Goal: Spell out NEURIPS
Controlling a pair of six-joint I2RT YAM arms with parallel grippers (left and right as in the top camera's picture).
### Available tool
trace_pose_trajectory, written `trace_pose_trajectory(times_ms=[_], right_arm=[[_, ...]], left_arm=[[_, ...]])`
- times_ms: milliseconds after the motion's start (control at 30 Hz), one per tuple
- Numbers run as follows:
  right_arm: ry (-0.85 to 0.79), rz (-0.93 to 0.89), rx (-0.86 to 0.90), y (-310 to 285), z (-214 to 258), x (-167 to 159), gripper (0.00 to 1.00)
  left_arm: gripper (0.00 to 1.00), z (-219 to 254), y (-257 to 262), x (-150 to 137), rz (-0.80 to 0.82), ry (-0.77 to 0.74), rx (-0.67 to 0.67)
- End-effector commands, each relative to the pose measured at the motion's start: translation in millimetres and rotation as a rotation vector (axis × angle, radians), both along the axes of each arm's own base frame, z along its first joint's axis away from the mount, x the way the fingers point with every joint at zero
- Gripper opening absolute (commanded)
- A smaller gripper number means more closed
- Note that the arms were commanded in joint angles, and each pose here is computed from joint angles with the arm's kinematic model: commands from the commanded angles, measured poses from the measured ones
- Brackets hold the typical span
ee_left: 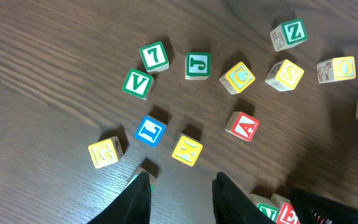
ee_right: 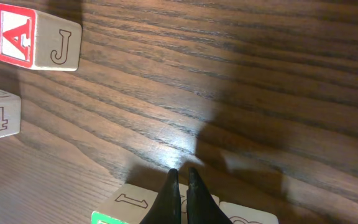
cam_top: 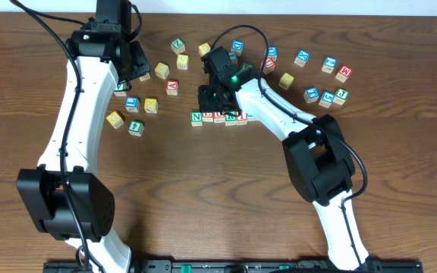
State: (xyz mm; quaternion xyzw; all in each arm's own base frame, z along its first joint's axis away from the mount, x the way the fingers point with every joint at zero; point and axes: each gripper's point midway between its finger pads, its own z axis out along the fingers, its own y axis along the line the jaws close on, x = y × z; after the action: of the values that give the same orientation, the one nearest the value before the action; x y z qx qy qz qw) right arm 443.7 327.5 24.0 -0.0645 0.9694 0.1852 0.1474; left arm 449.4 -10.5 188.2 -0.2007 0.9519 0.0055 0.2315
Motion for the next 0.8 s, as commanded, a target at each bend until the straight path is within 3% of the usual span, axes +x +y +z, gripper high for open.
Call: trace_pose_trajectory(times_ms=[0,100,200,300,400,600,767], right_arm=[[-0.043,0.008,-0.028,-1,4,6,0.01],[-0.087,0.043,-0.009,-2,14,15,0.02],[-0.146,0.202,0.088,18,41,17,0.08],[-0.163,0.331,0.165,36,63,8,0.1],[-0.145,0.411,0.185,47,67,-8,0.12],[-0.095,0.522,0.141,65,57,-47,0.07],[-0.056,0.557,0.094,71,42,-70,0.01]], left_arm=[[0.33,-10,3,-2,0.014,0.026,0.011],[0.33,-10,3,-2,0.014,0.026,0.011],[0.33,-9,10,-1,0.015,0.024,0.054],[0.33,-5,32,-2,0.069,0.018,0.149],[0.33,-4,48,-3,0.106,0.02,0.164],[0.33,-4,84,-9,0.242,0.018,0.137],[0.33,-5,91,-11,0.262,0.025,0.134]])
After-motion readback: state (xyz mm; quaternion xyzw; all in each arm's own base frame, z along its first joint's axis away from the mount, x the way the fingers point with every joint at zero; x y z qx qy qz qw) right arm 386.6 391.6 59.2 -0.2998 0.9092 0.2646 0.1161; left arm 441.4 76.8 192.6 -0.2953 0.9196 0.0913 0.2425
